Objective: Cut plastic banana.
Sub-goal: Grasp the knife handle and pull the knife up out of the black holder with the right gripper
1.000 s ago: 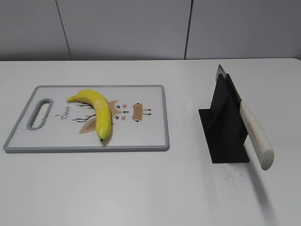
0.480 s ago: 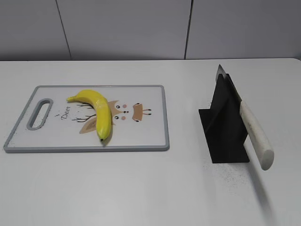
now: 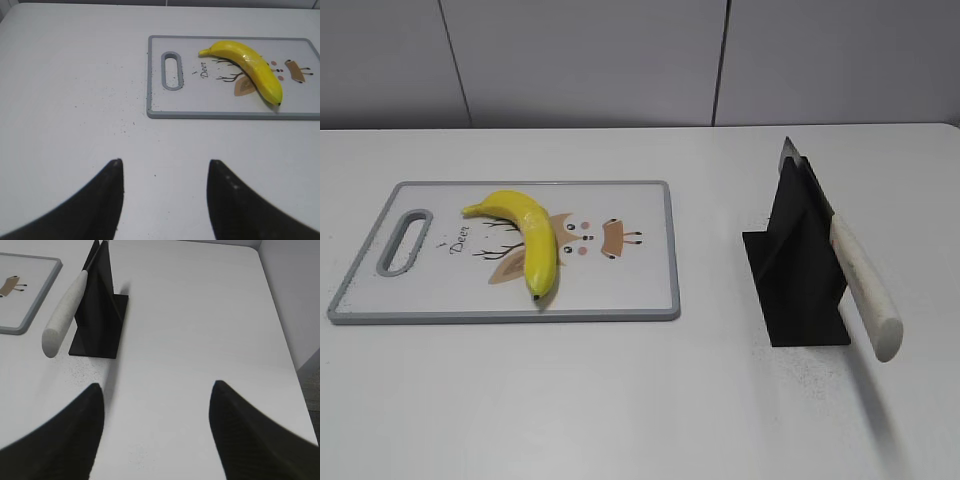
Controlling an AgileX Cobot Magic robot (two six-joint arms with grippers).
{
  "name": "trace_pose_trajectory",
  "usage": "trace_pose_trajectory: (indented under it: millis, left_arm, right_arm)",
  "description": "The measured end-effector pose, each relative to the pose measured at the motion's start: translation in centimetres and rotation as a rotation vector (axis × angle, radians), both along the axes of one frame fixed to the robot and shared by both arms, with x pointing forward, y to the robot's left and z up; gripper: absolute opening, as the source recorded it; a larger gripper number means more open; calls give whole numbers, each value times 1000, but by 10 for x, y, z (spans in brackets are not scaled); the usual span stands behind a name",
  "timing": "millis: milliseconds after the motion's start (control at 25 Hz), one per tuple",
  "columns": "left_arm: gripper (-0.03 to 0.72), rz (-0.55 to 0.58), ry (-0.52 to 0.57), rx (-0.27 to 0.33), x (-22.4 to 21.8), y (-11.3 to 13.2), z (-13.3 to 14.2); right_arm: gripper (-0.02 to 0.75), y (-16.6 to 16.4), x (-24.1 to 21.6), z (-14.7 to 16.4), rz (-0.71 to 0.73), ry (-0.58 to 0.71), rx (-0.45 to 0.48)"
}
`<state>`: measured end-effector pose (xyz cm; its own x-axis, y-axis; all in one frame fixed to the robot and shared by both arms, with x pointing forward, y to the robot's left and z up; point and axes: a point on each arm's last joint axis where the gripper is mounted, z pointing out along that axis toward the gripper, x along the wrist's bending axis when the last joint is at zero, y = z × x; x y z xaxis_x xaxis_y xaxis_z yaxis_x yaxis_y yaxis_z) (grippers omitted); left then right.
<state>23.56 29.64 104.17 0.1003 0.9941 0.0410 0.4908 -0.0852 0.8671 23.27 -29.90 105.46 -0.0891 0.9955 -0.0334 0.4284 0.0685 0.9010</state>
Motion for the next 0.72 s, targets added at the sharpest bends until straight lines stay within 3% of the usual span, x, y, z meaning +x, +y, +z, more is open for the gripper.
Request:
trace_pose_trajectory:
  millis: [720]
  left_arm:
    - [526,0,0,0,0,0,0]
  right_arm:
    - [500,0,0,0,0,0,0]
